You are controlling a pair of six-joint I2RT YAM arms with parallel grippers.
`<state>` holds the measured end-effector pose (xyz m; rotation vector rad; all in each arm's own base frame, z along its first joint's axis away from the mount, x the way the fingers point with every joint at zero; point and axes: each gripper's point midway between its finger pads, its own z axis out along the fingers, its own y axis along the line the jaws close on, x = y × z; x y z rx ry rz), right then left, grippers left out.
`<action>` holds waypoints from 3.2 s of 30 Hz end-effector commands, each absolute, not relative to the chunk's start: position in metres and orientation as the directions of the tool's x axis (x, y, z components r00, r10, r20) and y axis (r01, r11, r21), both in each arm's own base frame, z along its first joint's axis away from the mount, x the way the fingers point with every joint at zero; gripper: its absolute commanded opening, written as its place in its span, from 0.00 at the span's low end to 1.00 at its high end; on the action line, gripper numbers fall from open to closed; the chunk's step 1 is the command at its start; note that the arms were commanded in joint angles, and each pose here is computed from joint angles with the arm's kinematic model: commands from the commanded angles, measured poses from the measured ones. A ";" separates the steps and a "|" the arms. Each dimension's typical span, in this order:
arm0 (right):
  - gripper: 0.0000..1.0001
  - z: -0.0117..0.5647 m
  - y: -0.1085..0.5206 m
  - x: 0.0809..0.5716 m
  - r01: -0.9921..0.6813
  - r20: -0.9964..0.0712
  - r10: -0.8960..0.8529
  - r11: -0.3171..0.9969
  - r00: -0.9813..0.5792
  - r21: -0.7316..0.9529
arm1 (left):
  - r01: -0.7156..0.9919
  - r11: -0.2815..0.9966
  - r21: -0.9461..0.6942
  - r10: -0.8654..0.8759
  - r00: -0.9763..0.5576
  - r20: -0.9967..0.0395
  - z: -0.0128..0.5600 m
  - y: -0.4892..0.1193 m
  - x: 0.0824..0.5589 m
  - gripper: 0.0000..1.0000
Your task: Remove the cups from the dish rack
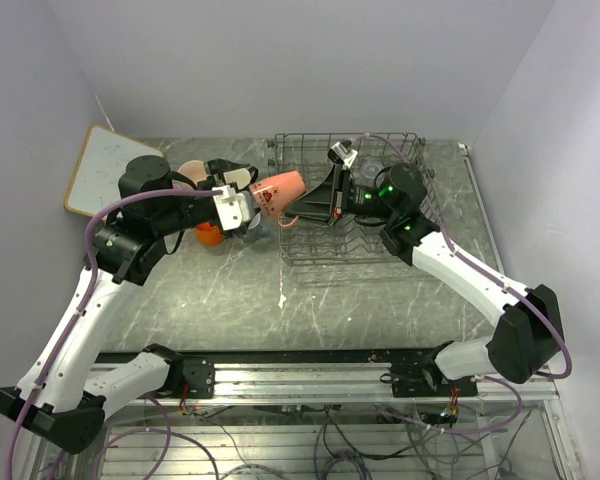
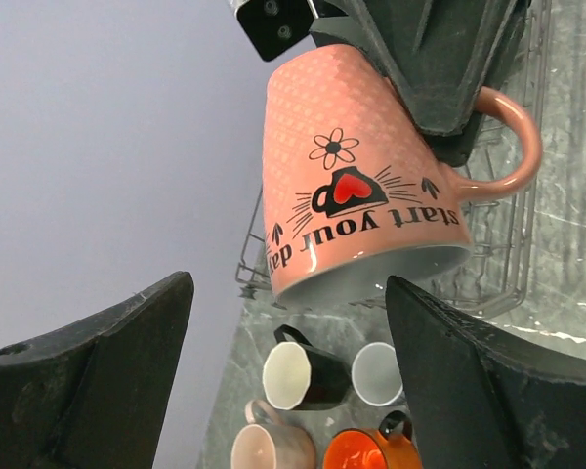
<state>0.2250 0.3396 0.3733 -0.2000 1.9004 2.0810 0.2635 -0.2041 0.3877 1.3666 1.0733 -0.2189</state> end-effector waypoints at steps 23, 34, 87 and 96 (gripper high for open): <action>0.76 0.378 0.364 0.230 -0.366 -0.362 0.188 0.012 -0.913 0.930 | 0.781 0.355 0.514 0.495 0.310 -0.812 0.371 -0.194 0.270 0.07; 1.00 0.297 0.245 0.308 -0.190 -0.453 0.388 0.554 -0.803 0.811 | 0.891 0.346 0.294 0.815 -0.130 -0.565 0.230 -0.148 0.286 0.07; 1.00 0.165 0.041 0.309 0.437 -0.664 0.412 0.888 -0.624 0.140 | 0.885 0.369 0.283 0.899 -0.262 -0.352 0.122 -0.144 0.326 0.53; 0.99 0.123 0.016 0.303 0.496 -0.634 0.405 0.868 -0.659 0.039 | 0.864 0.390 0.319 0.870 -0.233 -0.434 0.178 -0.149 0.324 0.79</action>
